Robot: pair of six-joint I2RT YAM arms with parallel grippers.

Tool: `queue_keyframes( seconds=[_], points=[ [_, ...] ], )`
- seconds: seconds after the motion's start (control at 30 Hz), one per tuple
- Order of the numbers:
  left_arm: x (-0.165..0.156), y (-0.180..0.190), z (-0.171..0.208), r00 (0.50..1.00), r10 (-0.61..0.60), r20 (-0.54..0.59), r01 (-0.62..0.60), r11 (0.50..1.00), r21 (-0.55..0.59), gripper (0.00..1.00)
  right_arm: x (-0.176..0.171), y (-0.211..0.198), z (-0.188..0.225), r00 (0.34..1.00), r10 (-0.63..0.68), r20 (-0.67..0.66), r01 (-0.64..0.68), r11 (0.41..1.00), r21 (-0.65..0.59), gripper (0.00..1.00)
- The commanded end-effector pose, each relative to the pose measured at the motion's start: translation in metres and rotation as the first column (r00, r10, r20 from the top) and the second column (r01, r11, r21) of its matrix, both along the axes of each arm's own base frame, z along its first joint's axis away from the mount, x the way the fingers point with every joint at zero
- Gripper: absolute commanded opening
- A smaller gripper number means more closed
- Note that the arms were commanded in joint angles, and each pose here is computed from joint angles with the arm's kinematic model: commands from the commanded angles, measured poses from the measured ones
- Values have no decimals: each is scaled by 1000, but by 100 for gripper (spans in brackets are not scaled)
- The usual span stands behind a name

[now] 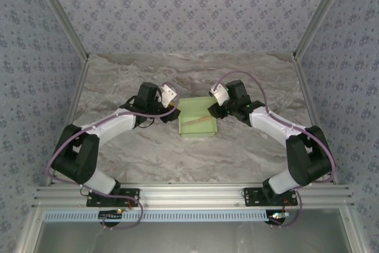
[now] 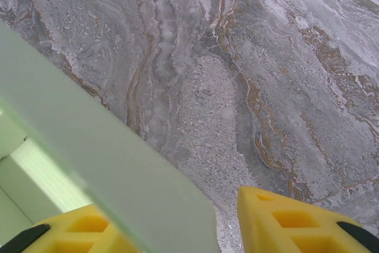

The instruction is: Fold the paper box

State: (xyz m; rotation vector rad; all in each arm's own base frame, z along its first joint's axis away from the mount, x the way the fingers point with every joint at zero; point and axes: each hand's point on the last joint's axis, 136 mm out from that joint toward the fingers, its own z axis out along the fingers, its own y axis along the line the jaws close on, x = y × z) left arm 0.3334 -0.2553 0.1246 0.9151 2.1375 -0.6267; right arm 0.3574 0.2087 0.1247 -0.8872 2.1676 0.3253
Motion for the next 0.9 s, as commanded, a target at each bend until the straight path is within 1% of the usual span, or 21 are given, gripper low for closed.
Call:
queue_keyframes(
  seconds=[0.0, 0.2, 0.47, 0.57, 0.67, 0.73, 0.87],
  points=[
    [3, -8, 6, 999, -41, 8, 41, 999, -17, 39, 2, -7, 12, 1000, -16, 21, 17, 1000, -9, 45],
    [4, -8, 6, 999, -35, 8, 36, 999, -16, 29, 2, -11, 12, 999, -42, 19, 42, 999, -21, 45],
    [5, -8, 12, 999, -26, 24, 27, 999, -27, 24, 1, -19, 11, 997, -73, 6, 73, 997, -38, 45],
    [5, -8, 13, 999, -26, 26, 27, 999, -26, 24, 0, -22, 14, 997, -78, 7, 78, 996, -34, 45],
    [5, -6, 13, 999, -20, 27, 21, 1000, -23, 25, -2, -23, 18, 997, -73, 9, 73, 997, -21, 44],
    [5, -6, 14, 999, -20, 30, 20, 999, -25, 26, -1, -22, 21, 998, -67, 12, 67, 998, -13, 40],
    [6, -7, 15, 999, -18, 30, 18, 1000, -26, 28, 0, -21, 21, 999, -54, 8, 54, 999, -3, 38]
  ],
)
